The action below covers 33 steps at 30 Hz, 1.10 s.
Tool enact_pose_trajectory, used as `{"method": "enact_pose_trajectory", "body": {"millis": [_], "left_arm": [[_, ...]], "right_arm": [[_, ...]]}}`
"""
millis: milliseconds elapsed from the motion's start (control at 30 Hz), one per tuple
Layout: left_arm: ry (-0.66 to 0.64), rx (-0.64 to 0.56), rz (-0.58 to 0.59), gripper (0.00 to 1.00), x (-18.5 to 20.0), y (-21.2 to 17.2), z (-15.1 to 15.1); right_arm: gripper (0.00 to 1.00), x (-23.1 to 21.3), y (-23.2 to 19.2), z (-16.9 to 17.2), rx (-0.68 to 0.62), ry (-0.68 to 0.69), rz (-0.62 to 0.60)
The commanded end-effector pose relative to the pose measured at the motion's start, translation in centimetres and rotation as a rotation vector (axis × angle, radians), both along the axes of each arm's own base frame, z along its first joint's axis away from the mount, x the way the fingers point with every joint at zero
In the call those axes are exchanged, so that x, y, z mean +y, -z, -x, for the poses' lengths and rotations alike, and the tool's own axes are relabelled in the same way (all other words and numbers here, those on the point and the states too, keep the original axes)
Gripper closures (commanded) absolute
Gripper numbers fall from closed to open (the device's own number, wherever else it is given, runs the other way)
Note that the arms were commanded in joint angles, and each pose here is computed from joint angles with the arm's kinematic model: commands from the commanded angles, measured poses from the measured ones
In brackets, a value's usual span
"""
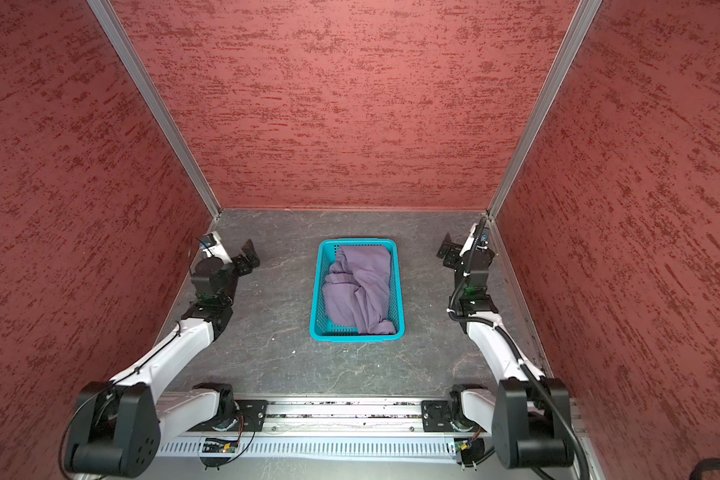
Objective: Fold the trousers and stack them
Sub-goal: 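Raise both grippers from rest and move them toward the teal basket, then grasp the purple trousers with the right gripper while the left gripper nears the basket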
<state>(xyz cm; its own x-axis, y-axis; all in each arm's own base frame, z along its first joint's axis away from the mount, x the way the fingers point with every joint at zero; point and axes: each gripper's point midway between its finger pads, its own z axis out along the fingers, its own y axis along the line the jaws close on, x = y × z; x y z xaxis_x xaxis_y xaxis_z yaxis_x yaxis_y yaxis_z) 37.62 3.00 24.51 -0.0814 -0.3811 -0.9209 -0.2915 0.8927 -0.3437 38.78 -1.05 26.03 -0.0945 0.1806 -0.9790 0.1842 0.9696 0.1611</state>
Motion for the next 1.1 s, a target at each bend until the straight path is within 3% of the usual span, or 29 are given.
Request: {"method": "enact_pose_trajectory", "body": {"millis": [0, 133, 233, 400, 600, 700, 833, 967, 1067], "left_arm": [[-0.238, 0.242, 0.317, 0.01, 2.3, 5.0, 4.5], [-0.171, 0.296, 0.373, 0.00, 1.0, 5.9, 6.3], [0.058, 0.311, 0.355, 0.01, -2.1, 6.6, 5.5], [0.252, 0.468, 0.445, 0.01, -6.3, 8.8, 5.4], [0.339, 0.576, 0.438, 0.00, -10.8, 11.3, 6.5], [0.391, 0.606, 0.430, 0.02, -13.2, 11.7, 7.2], [0.462, 0.629, 0.393, 0.06, -16.6, 11.5, 7.9], [0.490, 0.711, 0.350, 0.12, -18.8, 13.2, 8.5], [0.551, 0.756, 0.353, 0.13, -21.0, 14.1, 9.2]], "right_arm": [[0.01, 2.5, 1.8, 2.2, 0.104, -0.007, 0.047], [0.01, 6.2, 2.1, 2.3, 0.211, -0.075, -0.013], [0.01, 9.9, 4.2, 2.0, 0.364, -0.152, -0.048], [0.01, 18.8, 7.8, 3.6, 0.519, -0.354, 0.090], [0.03, 27.3, 10.3, 7.3, 0.588, -0.642, 0.067], [0.03, 28.9, 11.8, 8.5, 0.630, -0.719, 0.042], [0.06, 29.7, 14.7, 8.5, 0.671, -0.764, 0.095], [0.58, 31.3, 17.1, 6.8, 0.708, -0.802, 0.107], [0.88, 31.7, 17.9, 4.6, 0.737, -0.763, 0.065]]}}
